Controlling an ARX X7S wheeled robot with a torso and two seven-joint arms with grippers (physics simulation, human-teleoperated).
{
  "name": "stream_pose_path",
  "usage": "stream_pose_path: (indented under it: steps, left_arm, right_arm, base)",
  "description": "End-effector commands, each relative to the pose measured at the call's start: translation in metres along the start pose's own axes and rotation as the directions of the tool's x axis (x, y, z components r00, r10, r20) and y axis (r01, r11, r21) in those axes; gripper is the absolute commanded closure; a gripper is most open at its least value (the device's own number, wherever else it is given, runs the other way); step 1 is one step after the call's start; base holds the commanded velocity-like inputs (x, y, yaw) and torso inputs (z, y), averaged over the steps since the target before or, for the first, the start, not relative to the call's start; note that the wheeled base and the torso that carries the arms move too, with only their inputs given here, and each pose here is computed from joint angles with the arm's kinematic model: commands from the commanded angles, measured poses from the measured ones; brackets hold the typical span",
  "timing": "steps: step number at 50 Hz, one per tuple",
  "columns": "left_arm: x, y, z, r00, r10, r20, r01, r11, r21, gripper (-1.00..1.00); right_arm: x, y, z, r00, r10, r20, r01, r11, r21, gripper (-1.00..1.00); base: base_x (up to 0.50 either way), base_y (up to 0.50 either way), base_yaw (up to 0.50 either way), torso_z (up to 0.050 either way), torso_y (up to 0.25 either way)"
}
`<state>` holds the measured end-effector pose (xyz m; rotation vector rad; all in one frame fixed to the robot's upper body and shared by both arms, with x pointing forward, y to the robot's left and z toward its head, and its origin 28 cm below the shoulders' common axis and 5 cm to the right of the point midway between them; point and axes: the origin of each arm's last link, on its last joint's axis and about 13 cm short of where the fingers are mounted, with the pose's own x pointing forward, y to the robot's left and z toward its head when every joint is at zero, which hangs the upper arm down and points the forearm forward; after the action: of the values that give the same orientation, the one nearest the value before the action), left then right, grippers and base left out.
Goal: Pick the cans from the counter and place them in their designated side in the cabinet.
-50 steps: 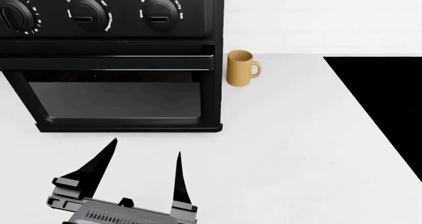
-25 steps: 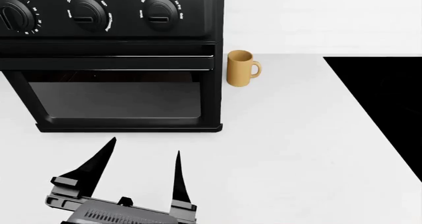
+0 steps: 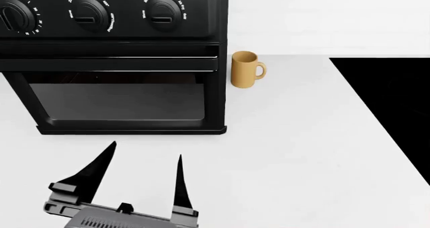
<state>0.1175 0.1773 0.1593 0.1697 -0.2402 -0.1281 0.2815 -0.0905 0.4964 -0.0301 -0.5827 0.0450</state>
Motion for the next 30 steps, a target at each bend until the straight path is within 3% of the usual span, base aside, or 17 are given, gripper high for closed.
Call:
stream_pose_path:
  steps: [1, 9, 14, 21, 30]
  left_arm:
    - [-0.004, 0.000, 0.002, 1.000, -0.001, 0.010, 0.001, 1.000, -0.006, -1.00]
    - [-0.005, 0.000, 0.006, 1.000, -0.004, 0.019, 0.004, 1.000, -0.004, -1.00]
    - [-0.005, 0.000, 0.006, 1.000, -0.005, 0.021, 0.005, 1.000, -0.002, -1.00]
    - [-0.003, 0.001, 0.003, 1.000, -0.002, 0.023, 0.002, 1.000, -0.001, -1.00]
    - [-0.002, 0.001, 0.001, 1.000, 0.003, 0.030, -0.003, 1.000, -0.008, -1.00]
  right_arm:
    - [-0.040, 0.014, 0.020, 0.993, 0.043, 0.112, -0.034, 0.997, -0.074, -1.00]
    - [-0.062, 0.005, 0.026, 0.997, 0.012, 0.075, -0.011, 1.000, -0.008, -1.00]
    - [-0.093, -0.003, 0.013, 0.999, 0.007, 0.050, -0.009, 0.999, 0.032, -1.00]
    - [-0.135, -0.003, -0.012, 1.000, 0.001, 0.023, -0.001, 1.000, 0.017, -1.00]
    - [-0.165, -0.004, -0.039, 1.000, -0.002, 0.023, 0.002, 1.000, -0.008, -1.00]
  base:
    - [0.00, 0.00, 0.00, 0.000, 0.000]
    - [0.00, 0.00, 0.00, 0.000, 0.000]
    - [0.00, 0.00, 0.00, 0.000, 0.000]
    - [0.00, 0.00, 0.00, 0.000, 0.000]
    - [0.00, 0.00, 0.00, 0.000, 0.000]
